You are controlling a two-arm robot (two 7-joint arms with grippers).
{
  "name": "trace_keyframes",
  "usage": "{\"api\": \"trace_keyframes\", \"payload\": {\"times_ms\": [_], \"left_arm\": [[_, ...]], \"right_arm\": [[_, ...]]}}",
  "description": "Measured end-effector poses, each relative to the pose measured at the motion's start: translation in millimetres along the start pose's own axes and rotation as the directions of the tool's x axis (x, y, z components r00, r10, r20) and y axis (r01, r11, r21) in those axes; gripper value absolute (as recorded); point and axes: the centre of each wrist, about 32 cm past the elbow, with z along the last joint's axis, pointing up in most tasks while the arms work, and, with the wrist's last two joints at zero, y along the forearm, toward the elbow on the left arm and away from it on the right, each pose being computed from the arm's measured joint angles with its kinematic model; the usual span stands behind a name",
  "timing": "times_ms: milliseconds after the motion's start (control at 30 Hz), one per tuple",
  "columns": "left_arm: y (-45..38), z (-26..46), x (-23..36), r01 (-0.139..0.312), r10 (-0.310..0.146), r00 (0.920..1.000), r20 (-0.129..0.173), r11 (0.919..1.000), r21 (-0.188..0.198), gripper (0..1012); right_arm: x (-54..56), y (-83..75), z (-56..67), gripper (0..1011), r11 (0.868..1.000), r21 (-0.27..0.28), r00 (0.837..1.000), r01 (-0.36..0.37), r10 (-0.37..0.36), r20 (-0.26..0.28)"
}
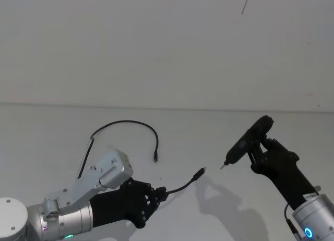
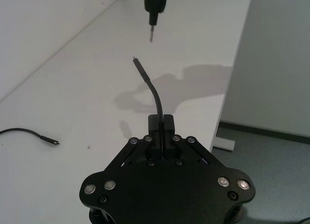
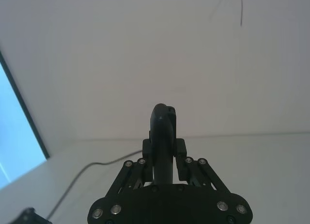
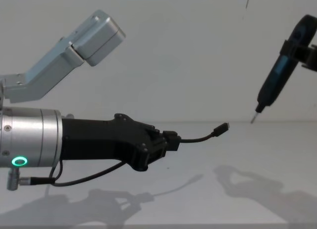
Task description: Pick up the data cable with the one hand.
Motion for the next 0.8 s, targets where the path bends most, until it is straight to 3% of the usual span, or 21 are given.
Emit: {"api": "trace_keyframes", "payload": {"times_ms": [367,800], "left_arm": [[0.4,0.3,0.1,0.001,-0.001,1.0000,0.001,1.0000,0.000,49],[0.6,0.4,0.2,0.002,-0.002,1.0000,0.002,1.0000,0.000,49]], "right_arm": [[1.3,5.3,4.5,269,0.999,0.035,0.997,-0.025,0.028,-0.079],[3.6,4.5,-0.2,269,0.998,0.039,0.994,-0.041,0.045,-0.104]]}}
